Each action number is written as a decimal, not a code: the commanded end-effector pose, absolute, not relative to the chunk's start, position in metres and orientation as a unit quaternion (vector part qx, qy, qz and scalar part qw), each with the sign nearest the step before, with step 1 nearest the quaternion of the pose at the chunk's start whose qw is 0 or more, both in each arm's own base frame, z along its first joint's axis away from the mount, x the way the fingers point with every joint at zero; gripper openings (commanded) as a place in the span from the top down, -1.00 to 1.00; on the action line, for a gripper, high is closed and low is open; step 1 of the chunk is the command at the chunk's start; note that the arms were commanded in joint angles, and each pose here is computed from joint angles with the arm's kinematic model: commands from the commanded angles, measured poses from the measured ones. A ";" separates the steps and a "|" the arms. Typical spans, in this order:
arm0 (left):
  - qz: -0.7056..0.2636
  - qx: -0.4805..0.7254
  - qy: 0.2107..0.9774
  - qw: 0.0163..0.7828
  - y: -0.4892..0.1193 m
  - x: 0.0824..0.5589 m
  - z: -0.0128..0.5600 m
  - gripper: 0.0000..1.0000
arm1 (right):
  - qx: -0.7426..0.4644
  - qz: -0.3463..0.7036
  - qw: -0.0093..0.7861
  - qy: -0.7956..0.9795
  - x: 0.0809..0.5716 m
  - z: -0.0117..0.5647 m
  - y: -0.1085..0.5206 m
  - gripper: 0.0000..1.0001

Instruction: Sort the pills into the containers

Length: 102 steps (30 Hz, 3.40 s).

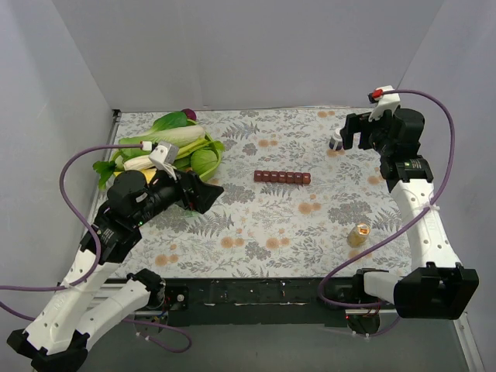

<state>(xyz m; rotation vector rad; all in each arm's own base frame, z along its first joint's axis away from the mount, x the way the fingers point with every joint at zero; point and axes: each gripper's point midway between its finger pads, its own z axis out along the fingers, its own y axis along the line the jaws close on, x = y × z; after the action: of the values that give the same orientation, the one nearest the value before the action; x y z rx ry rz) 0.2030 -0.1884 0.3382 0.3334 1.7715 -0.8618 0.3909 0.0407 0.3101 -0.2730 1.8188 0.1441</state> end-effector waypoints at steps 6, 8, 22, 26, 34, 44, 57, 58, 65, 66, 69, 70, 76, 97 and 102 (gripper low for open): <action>-0.345 0.148 0.754 0.538 -0.184 0.204 0.321 -0.96 | -0.327 0.165 0.557 0.745 0.381 0.281 0.097 -0.96; -0.341 0.148 0.759 0.535 -0.184 0.206 0.315 -0.96 | -0.404 0.200 0.540 0.711 0.371 0.267 0.117 -0.96; -0.345 0.132 0.770 0.520 -0.180 0.199 0.293 -0.96 | -0.651 0.101 0.326 0.678 0.427 0.110 0.182 -0.82; -0.347 0.124 0.772 0.518 -0.177 0.194 0.290 -0.96 | -0.654 0.122 0.288 0.689 0.428 0.085 0.192 -0.80; -0.351 0.120 0.765 0.527 -0.174 0.191 0.296 -0.96 | -0.661 0.171 0.258 0.684 0.403 0.066 0.205 -0.70; -0.368 0.120 0.765 0.514 -0.181 0.190 0.291 -0.96 | -0.655 0.166 0.232 0.700 0.402 0.034 0.206 -0.50; -0.394 0.140 0.762 0.495 -0.185 0.172 0.280 -0.96 | -0.710 0.197 0.217 0.640 0.348 0.025 0.206 0.25; -0.409 0.161 0.754 0.488 -0.190 0.164 0.280 -0.96 | -0.713 0.206 0.209 0.637 0.338 0.021 0.204 0.30; -0.468 0.274 0.704 0.459 -0.216 0.139 0.280 -0.96 | -0.739 0.233 0.180 0.606 0.270 0.023 0.185 0.59; -0.471 0.287 0.698 0.458 -0.219 0.139 0.277 -0.96 | -0.747 0.231 0.179 0.597 0.262 0.022 0.183 0.60; -0.486 0.329 0.668 0.458 -0.228 0.135 0.265 -0.95 | -0.755 0.229 0.171 0.591 0.234 0.018 0.171 0.61; -0.479 0.351 0.648 0.476 -0.231 0.138 0.267 -0.94 | -0.754 0.228 0.170 0.592 0.229 0.016 0.168 0.61; -0.437 0.415 0.609 0.515 -0.254 0.154 0.232 -0.96 | -0.752 0.231 0.189 0.588 0.209 0.020 0.163 0.63; -0.319 0.536 0.602 0.498 -0.344 0.183 0.115 -0.96 | -0.730 0.261 0.195 0.601 0.199 0.028 0.158 -0.47; -0.316 0.547 0.600 0.491 -0.352 0.183 0.106 -0.96 | -0.726 0.265 0.200 0.602 0.198 0.028 0.151 -0.50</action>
<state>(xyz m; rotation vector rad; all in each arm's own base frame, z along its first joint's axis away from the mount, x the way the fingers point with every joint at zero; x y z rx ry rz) 0.1735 -0.3338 0.0835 1.3383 1.5597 -0.7844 0.2074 0.1550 0.0216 -1.9979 1.7600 0.7058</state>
